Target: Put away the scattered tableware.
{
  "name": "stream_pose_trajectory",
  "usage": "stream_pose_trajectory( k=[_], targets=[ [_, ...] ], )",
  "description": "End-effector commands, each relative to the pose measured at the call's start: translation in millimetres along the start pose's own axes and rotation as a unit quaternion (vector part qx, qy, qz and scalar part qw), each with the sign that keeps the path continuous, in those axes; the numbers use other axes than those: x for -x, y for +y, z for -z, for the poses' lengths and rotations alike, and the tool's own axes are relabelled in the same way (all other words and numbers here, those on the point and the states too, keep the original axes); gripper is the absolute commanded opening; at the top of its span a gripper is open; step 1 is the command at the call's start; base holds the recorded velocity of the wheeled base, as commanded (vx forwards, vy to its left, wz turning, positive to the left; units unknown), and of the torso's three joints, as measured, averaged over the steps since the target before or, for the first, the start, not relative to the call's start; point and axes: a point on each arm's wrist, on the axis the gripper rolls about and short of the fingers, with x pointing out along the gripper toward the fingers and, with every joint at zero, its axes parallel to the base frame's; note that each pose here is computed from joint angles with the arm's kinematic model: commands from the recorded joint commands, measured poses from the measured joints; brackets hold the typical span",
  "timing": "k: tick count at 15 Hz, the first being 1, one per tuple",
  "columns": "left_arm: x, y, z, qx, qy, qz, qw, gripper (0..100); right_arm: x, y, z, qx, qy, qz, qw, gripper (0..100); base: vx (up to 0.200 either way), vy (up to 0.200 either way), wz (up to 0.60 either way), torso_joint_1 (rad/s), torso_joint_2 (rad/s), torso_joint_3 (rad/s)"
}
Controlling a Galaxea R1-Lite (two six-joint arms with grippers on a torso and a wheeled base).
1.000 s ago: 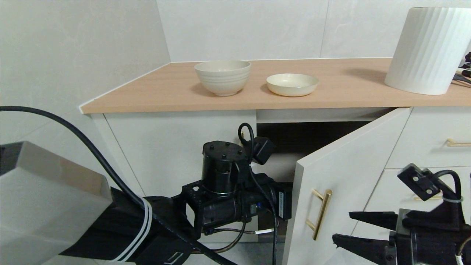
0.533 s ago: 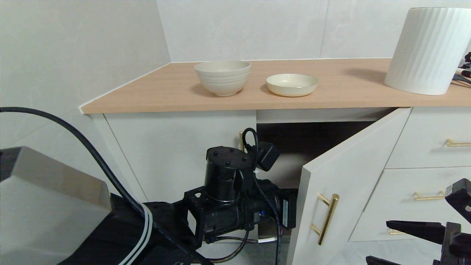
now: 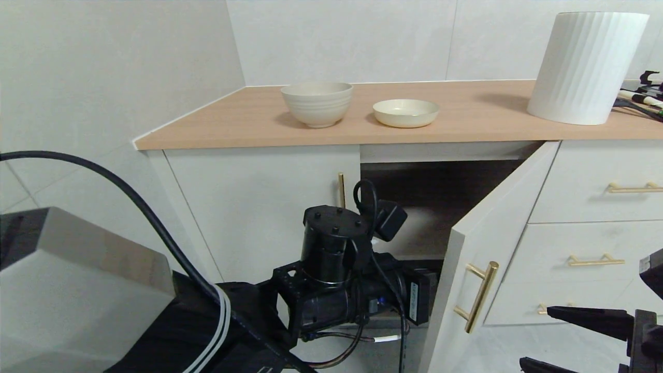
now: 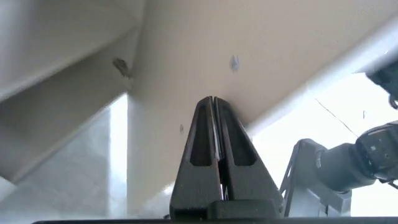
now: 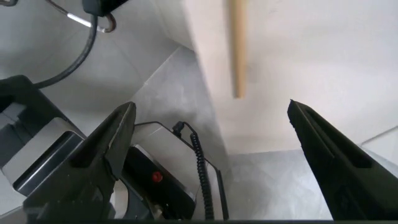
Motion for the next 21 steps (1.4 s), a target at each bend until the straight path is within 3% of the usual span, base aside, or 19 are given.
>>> stream_pose_trajectory(
  k=[1,3,7,10,15,19,20,21],
  targets=[
    [-10,-3.6,-6.8,-0.003,-0.001,0.004,1.0,0,1,0,0,0.001,-0.002,-0.001,1.0,100,0.0,0.0,0.0,0.0,0.0,0.0],
    [-17,-2.7,-10.0,0.0,0.013,-0.001,0.9999,0,2,1,-1,0.001,-0.007,-0.001,1.0,100,0.0,0.0,0.0,0.0,0.0,0.0],
    [-33,-10.6,-15.1,-0.005,0.012,0.01,0.9999,0,14,3,-9,0.006,-0.042,-0.004,0.999,100,0.0,0.0,0.0,0.0,0.0,0.0],
    [-47,-30.3,-15.5,-0.006,0.041,0.013,0.9991,0,33,7,-21,0.013,-0.099,-0.01,0.995,100,0.0,0.0,0.0,0.0,0.0,0.0],
    [-69,-70.8,-8.1,-0.022,0.047,0.044,0.9977,0,68,14,-45,-0.025,-0.194,-0.042,0.98,100,0.0,0.0,0.0,0.0,0.0,0.0],
    [-92,-104.4,3.4,-0.033,0.052,0.08,0.9949,0,85,17,-55,-0.04,-0.232,-0.055,0.97,100,0.0,0.0,0.0,0.0,0.0,0.0],
    [-91,-107.7,2.6,-0.032,0.048,0.079,0.9952,0,87,18,-55,-0.039,-0.235,-0.063,0.969,100,0.0,0.0,0.0,0.0,0.0,0.0],
    [-89,-108.0,-0.2,-0.019,0.043,0.077,0.996,0,87,18,-54,-0.038,-0.234,-0.068,0.969,100,0.0,0.0,0.0,0.0,0.0,0.0]
  ],
)
